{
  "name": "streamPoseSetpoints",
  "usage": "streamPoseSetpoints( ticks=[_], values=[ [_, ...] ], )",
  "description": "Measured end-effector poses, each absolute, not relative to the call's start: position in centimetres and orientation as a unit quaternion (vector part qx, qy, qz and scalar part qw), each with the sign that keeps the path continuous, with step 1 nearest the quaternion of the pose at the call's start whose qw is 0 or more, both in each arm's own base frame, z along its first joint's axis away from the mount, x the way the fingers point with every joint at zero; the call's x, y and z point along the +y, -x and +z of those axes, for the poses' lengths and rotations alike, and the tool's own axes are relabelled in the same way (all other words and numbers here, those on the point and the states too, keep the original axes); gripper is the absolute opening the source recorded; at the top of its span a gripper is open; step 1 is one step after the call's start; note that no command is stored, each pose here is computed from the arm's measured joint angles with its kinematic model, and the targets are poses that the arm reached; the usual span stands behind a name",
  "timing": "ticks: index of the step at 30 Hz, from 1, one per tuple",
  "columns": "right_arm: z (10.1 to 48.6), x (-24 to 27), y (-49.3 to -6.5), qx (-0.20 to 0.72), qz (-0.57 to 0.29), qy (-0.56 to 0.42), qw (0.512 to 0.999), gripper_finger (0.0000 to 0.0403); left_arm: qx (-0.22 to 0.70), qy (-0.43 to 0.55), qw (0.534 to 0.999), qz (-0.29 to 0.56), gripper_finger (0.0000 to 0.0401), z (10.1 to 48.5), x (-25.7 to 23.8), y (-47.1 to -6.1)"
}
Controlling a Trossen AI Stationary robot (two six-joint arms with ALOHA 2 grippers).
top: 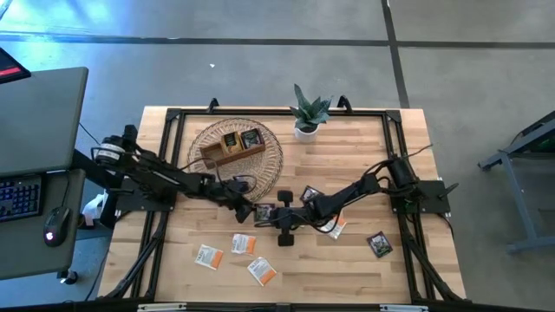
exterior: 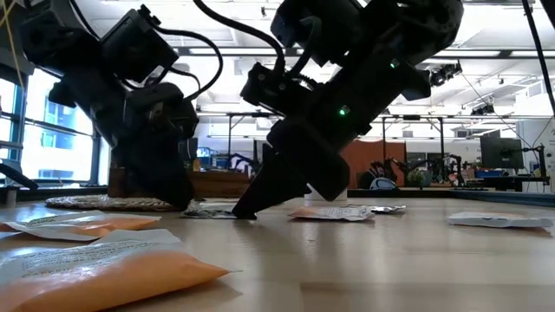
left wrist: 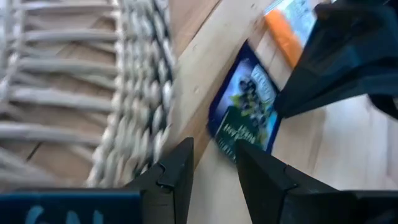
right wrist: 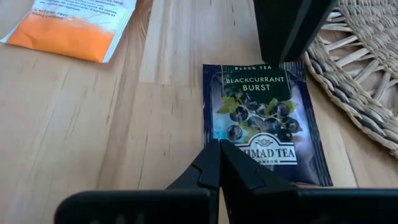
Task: Pick & Place Tea
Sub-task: Put the black tea bag into the right section of the wooden organizer
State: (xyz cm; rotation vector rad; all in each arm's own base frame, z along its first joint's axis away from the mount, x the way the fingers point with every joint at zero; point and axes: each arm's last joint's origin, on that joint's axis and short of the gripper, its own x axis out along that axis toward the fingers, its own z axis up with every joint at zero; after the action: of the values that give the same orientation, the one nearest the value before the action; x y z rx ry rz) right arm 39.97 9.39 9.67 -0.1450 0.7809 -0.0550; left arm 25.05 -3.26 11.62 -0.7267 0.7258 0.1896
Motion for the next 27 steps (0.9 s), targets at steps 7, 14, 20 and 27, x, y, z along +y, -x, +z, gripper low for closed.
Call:
streamPoseSetpoints(
  ticks=[7,14,20,27],
  values=[
    [9.7,9.4,-40.0,0.381,-0.026,0.076,0.921,0.0001,0.319,0.356,0.875,0.076,0.0119,11.1,-3.4,-25.9],
    [9.7,9.4,-40.0,0.381,-0.026,0.077,0.921,0.0001,0.33,0.325,0.885,0.055,0.0111,10.9,-3.6,-27.1],
    [9.6,9.3,-39.9,0.379,-0.05,0.083,0.92,0.0001,0.336,0.314,0.887,0.026,0.0044,11.2,-3.8,-27.6],
    [10.3,9.9,-39.8,0.372,-0.022,0.067,0.925,0.0008,0.337,0.32,0.885,0.008,0.0013,11.3,-3.9,-27.7]
  ],
)
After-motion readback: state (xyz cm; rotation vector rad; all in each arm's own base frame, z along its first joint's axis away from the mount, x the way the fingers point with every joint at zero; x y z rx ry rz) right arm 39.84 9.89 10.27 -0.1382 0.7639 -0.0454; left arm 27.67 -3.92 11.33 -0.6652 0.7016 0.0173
